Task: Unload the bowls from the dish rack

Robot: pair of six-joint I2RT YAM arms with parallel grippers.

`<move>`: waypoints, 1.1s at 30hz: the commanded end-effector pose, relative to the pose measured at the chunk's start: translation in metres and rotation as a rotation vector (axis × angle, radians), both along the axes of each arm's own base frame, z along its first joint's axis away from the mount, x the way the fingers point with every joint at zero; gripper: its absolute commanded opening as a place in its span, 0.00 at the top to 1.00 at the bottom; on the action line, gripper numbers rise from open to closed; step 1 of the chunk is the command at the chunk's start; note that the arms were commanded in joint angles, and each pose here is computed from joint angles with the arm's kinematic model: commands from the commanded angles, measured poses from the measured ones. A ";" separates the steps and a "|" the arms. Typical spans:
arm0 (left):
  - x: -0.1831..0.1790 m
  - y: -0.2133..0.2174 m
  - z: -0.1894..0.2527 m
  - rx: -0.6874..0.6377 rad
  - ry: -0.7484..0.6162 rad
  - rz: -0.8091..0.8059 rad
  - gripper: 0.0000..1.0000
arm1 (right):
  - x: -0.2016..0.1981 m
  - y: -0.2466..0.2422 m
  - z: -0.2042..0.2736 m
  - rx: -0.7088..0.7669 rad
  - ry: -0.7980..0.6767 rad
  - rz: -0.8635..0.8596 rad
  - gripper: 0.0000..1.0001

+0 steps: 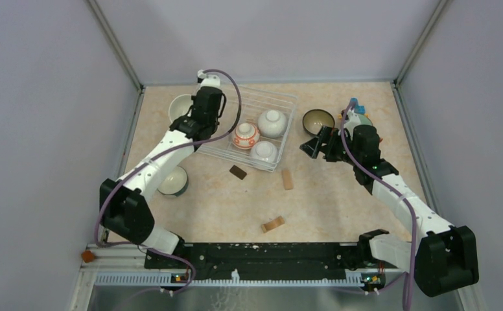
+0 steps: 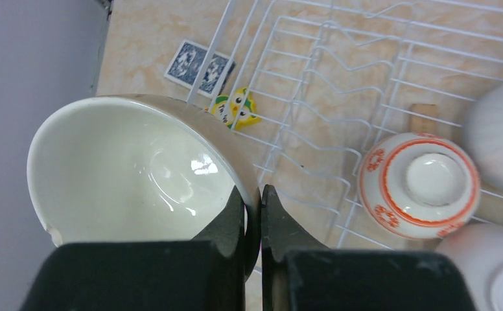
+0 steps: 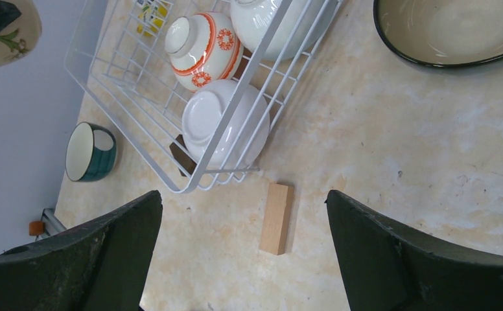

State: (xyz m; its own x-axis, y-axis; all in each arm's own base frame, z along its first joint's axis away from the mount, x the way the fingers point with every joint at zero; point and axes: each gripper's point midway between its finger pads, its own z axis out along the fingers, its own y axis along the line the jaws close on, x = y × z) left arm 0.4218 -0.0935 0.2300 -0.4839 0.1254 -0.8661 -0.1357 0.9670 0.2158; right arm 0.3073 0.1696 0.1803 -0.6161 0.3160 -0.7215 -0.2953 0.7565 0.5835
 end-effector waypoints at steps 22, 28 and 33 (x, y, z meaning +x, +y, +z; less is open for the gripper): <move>-0.130 -0.041 0.051 -0.276 -0.018 -0.483 1.00 | 0.013 -0.036 0.034 0.024 -0.025 -0.294 0.04; -0.146 -0.027 0.016 -0.324 0.052 -0.373 1.00 | 0.013 -0.036 0.030 0.048 -0.005 -0.313 0.04; -0.143 -0.033 -0.017 -0.385 0.099 -0.332 1.00 | 0.011 -0.035 0.026 0.055 0.006 -0.310 0.04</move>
State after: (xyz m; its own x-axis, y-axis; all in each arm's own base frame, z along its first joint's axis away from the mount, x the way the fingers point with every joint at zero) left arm 0.2651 -0.1185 0.2099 -0.5953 0.0649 -0.8008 0.2338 0.9676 -0.0954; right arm 0.3171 0.1324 0.1883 -0.5265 0.5027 -0.6856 -0.0303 0.7949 0.6060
